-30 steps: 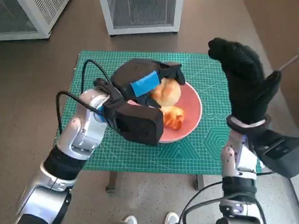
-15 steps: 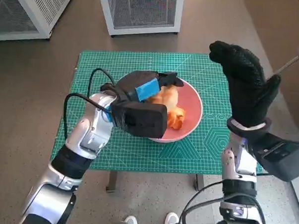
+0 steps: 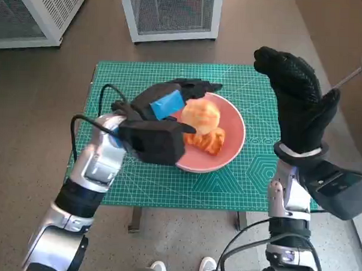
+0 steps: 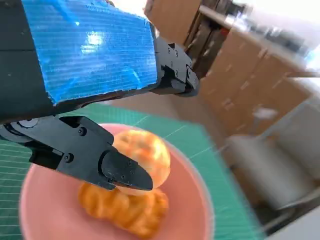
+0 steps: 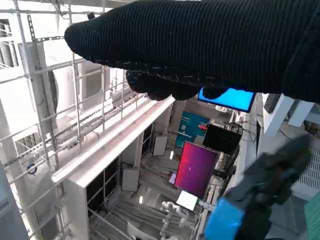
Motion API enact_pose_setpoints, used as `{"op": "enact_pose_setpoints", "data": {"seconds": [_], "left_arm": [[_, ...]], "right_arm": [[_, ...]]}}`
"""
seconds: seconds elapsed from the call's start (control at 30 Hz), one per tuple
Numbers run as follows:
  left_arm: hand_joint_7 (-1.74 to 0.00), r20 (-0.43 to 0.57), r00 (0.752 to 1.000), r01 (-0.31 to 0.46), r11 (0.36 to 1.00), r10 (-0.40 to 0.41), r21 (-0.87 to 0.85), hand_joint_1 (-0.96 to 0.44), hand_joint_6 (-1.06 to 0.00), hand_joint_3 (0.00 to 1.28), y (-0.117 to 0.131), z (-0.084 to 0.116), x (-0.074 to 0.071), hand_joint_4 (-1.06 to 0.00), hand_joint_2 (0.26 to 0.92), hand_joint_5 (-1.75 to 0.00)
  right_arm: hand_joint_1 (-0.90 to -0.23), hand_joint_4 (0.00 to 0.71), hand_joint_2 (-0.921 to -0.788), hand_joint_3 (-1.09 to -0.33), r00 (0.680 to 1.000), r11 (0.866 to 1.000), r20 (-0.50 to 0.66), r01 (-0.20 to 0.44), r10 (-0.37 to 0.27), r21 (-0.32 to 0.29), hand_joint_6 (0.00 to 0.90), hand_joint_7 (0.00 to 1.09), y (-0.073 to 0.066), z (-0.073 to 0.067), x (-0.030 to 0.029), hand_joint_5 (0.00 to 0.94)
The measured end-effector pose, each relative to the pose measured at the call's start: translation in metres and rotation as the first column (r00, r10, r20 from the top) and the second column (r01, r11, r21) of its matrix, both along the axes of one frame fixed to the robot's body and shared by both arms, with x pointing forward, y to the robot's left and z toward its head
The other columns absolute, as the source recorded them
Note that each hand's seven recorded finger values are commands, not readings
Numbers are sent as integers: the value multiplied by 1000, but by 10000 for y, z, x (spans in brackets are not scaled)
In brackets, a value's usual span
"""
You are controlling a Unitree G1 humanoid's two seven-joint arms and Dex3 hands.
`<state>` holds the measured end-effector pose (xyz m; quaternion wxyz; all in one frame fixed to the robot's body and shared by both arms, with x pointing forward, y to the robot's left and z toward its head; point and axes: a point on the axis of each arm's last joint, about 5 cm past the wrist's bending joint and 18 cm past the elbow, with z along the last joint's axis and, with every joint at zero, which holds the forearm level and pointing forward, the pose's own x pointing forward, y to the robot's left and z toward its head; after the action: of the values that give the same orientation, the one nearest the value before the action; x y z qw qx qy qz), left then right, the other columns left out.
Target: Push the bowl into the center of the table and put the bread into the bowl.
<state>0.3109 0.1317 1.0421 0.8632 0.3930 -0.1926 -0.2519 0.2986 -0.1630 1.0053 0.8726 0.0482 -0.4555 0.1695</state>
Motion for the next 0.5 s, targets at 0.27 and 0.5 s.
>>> {"op": "enact_pose_setpoints", "data": {"seconds": [0.27, 0.5], "left_arm": [[-107, 59, 997, 72, 952, -57, -298, -436, -289, 114, 227, 47, -35, -185, 921, -16], [-464, 131, 988, 137, 841, -80, -524, -458, -102, 264, 282, 41, -127, -188, 920, -15]], "right_arm": [[-508, 273, -921, -491, 1000, 1000, -6, -11, 11, -3, 85, 512, 25, 17, 2, 0], [-513, 274, -921, -493, 1000, 1000, 1, -17, 17, -6, 74, 512, 51, 61, 0, 1]]}}
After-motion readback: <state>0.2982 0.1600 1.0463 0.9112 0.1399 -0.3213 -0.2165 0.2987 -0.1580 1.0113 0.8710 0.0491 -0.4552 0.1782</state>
